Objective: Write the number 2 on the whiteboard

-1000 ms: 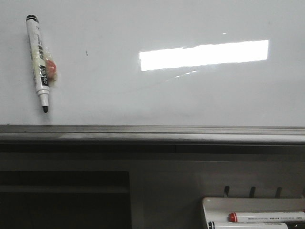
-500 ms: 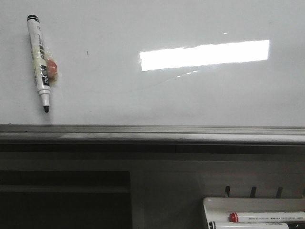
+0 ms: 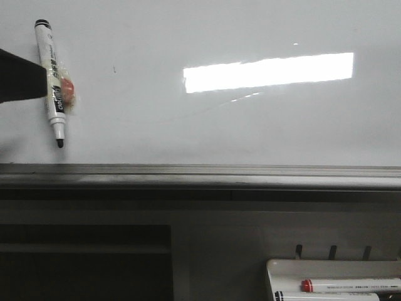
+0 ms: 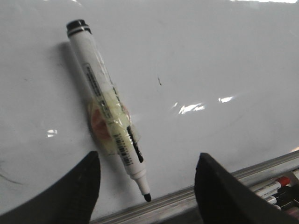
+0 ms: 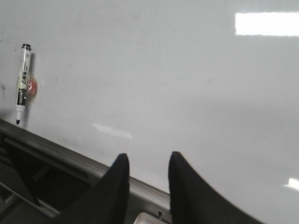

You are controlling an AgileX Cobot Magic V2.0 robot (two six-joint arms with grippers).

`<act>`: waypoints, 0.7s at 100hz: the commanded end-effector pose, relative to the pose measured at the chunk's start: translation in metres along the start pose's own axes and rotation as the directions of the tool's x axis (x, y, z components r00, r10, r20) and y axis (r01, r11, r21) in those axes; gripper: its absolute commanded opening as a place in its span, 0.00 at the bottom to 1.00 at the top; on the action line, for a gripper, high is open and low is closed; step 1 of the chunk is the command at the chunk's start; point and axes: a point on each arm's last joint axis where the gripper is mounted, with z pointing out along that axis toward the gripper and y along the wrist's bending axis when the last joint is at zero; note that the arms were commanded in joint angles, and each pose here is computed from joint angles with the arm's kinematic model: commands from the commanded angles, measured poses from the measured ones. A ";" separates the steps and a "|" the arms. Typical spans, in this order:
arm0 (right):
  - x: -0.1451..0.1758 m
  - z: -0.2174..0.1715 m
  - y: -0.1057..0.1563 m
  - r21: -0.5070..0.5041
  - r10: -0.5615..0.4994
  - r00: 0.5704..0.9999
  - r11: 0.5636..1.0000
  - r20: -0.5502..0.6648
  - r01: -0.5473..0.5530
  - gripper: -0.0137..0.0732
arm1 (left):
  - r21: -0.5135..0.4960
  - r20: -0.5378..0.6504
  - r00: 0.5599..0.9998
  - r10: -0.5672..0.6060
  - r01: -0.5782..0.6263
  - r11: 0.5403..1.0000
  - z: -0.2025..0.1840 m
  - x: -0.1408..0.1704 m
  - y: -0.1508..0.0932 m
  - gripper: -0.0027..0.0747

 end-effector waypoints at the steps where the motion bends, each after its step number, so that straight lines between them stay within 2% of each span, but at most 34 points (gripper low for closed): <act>1: -0.020 0.001 -0.003 0.030 0.007 0.994 0.999 0.111 -0.011 0.37 | -0.020 0.105 0.993 -0.054 0.056 0.998 0.008 -0.013 -0.002 0.55; 19: -0.021 0.003 -0.004 0.033 0.015 0.993 0.999 0.116 -0.019 0.37 | -0.033 0.067 0.993 -0.095 0.097 0.995 0.023 -0.007 -0.004 0.55; 70: -0.021 0.003 -0.004 0.032 0.019 0.993 0.999 0.117 -0.023 0.37 | -0.086 0.043 0.993 -0.111 0.115 0.990 0.047 -0.003 -0.003 0.55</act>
